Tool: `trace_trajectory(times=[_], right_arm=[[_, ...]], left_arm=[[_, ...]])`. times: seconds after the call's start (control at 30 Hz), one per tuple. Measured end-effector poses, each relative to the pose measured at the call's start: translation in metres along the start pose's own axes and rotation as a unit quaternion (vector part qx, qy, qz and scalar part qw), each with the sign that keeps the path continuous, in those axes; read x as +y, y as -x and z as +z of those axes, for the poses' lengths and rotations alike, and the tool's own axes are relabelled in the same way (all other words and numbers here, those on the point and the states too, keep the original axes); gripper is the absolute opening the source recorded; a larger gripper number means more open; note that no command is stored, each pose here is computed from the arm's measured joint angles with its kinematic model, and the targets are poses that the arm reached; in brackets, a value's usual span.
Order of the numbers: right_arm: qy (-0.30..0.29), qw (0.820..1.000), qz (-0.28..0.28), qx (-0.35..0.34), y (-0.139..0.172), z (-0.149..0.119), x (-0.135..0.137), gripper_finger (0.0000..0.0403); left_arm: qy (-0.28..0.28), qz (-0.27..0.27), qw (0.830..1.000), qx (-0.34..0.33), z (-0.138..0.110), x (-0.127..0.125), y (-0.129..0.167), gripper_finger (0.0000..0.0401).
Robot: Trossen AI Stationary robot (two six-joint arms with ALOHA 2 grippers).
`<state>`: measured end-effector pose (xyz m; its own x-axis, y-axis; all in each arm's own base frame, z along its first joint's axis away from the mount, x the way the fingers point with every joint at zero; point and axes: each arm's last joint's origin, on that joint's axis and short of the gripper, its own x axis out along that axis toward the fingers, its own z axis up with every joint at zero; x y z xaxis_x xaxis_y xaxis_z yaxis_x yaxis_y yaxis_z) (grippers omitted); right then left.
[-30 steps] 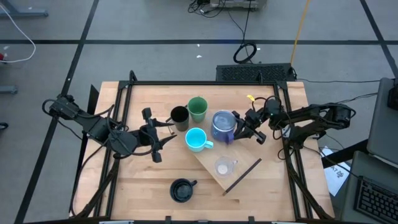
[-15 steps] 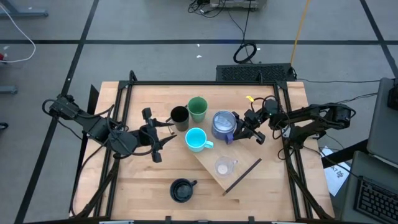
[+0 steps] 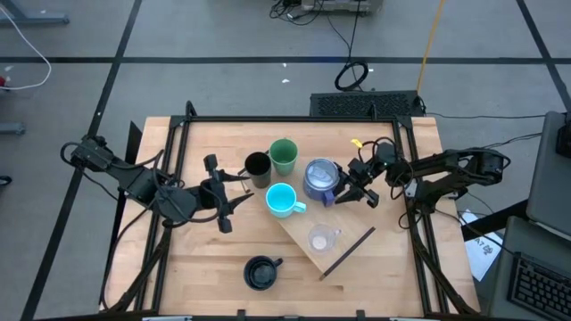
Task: Stack small to large cups/mugs on shelf
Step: Put the purple mug on the shelf
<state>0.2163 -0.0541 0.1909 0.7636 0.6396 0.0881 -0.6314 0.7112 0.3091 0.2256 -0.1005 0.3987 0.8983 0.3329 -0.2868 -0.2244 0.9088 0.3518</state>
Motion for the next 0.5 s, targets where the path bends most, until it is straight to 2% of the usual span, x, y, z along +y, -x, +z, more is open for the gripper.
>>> trace_trajectory(times=[0.17, 0.5], right_arm=[[-0.003, 1.0, -0.003, 0.002, 0.003, 0.002, 0.0, 0.0111], [-0.044, 0.998, -0.006, 0.034, 0.015, 0.007, 0.008, 0.0111]], left_arm=[[-0.003, 0.0, 1.0, -0.003, 0.001, 0.0, 0.0, 0.0182], [-0.006, 0.0, 1.0, -0.002, 0.001, 0.0, 0.0, 0.0182]])
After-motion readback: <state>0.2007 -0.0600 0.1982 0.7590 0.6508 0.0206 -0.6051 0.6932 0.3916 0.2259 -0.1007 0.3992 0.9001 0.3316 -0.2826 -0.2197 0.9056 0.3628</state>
